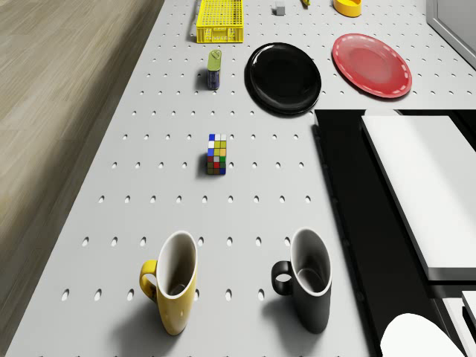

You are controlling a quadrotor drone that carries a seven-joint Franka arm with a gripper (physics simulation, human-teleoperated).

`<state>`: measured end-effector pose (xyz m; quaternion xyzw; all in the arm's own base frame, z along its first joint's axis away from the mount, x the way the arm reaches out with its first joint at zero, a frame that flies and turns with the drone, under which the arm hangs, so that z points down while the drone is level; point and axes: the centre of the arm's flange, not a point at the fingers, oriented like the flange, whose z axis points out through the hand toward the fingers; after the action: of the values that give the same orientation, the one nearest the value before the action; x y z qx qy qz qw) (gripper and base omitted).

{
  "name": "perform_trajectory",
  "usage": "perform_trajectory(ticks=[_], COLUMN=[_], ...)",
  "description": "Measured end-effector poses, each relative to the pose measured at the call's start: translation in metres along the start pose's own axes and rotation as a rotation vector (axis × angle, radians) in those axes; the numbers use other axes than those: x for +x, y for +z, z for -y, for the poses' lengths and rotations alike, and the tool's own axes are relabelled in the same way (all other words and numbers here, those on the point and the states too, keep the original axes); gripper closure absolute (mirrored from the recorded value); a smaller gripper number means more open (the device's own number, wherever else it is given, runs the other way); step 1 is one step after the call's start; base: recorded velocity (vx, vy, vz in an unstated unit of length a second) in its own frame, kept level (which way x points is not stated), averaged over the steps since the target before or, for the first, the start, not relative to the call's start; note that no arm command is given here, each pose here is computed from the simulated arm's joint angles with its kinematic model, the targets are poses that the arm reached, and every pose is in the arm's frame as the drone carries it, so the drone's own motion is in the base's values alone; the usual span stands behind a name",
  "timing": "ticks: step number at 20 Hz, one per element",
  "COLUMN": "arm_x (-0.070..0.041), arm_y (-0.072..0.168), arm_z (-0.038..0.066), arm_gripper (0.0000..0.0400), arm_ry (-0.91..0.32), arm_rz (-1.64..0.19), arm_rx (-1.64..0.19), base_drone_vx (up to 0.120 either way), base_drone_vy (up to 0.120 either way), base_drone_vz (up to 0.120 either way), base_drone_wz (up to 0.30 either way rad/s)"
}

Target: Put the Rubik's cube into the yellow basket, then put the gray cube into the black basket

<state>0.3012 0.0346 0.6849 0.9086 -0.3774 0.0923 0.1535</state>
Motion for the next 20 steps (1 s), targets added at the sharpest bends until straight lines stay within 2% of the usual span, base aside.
perform_trajectory(ticks=[3,6,9,11,13,15,20], arm_x=[-0.016,-0.038,-0.061,-0.07,-0.071,-0.066,-0.047], arm_y=[0.003,0.016,0.05,0.082,0.115,0.141,0.177], arm_z=[0.016,0.037,0.059,0.067,0.067,0.061,0.042], arm_gripper=[0.0,0.0,0.0,0.0,0.0,0.0,0.0], arm_ry=[-0.005,-0.012,-0.021,-0.028,-0.034,-0.04,-0.054], arm_rz=[-0.161,-0.404,-0.734,-0.979,-1.212,-1.412,-1.731], arm_rx=[-0.158,-0.401,-0.731,-0.977,-1.213,-1.414,-1.735], base_drone_vx=[0.12,0.12,0.12,0.12,0.12,0.12,0.12], base_drone_vy=[0.12,0.12,0.12,0.12,0.12,0.12,0.12], base_drone_vz=[0.0,0.0,0.0,0.0,0.0,0.0,0.0], base_drone_wz=[0.0,0.0,0.0,0.0,0.0,0.0,0.0])
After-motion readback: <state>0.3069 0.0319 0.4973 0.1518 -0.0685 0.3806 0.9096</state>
